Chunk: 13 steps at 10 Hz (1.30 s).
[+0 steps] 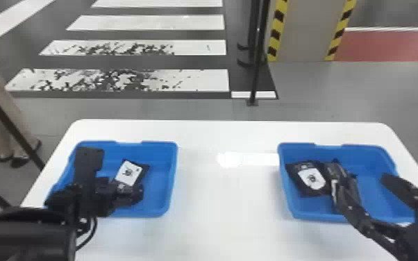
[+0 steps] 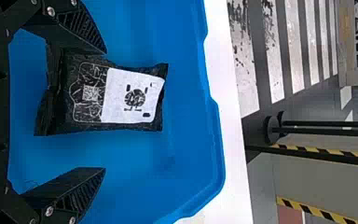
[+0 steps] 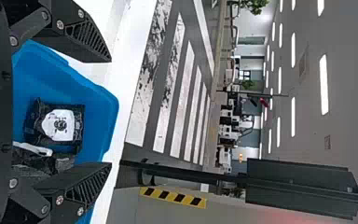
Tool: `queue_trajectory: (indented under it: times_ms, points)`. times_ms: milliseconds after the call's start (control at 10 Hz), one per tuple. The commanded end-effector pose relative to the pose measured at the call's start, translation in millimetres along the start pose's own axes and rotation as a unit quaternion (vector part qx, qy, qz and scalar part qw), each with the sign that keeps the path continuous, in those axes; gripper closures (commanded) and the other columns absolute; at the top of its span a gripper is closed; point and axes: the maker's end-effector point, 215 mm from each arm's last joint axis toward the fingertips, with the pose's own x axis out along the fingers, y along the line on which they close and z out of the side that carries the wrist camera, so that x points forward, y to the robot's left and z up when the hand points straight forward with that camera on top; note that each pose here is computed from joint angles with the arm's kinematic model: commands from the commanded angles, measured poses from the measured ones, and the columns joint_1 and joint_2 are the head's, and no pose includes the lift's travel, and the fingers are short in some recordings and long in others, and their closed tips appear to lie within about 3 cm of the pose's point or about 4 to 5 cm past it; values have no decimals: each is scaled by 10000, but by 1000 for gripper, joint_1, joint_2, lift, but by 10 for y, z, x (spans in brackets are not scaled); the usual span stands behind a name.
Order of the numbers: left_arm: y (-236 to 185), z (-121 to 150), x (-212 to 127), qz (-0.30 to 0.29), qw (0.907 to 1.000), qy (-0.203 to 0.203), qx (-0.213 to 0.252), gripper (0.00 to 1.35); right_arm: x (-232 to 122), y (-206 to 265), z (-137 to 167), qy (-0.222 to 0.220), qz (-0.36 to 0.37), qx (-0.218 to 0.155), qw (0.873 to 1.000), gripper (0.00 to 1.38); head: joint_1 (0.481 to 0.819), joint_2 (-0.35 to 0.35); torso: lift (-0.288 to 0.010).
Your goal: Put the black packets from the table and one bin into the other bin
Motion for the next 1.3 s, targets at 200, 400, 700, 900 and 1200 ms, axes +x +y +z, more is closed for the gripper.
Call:
queue_trajectory:
  times_ms: [200,400,700,900,1200]
  points:
    - [183,-161,182,171,9989,426,36,242,47,91,33,-53,128,66,9999,254,695,48,-110]
    - [278,-346,156,356,9960,821,62,1121,47,96,44,-72,138,79,9998,254,695,69,-110]
    - [141,-155,202,217,9986,412,259,1210,55,106,12,-60,166,139,9997,254,695,77,-110]
    - [20,-12,209,18,9998,68,170,1210,55,112,14,-61,190,135,9997,254,695,61,-110]
    - [-60,711,-285,-76,9911,-1327,-51,1210,98,106,184,-227,204,87,9995,254,695,36,-110]
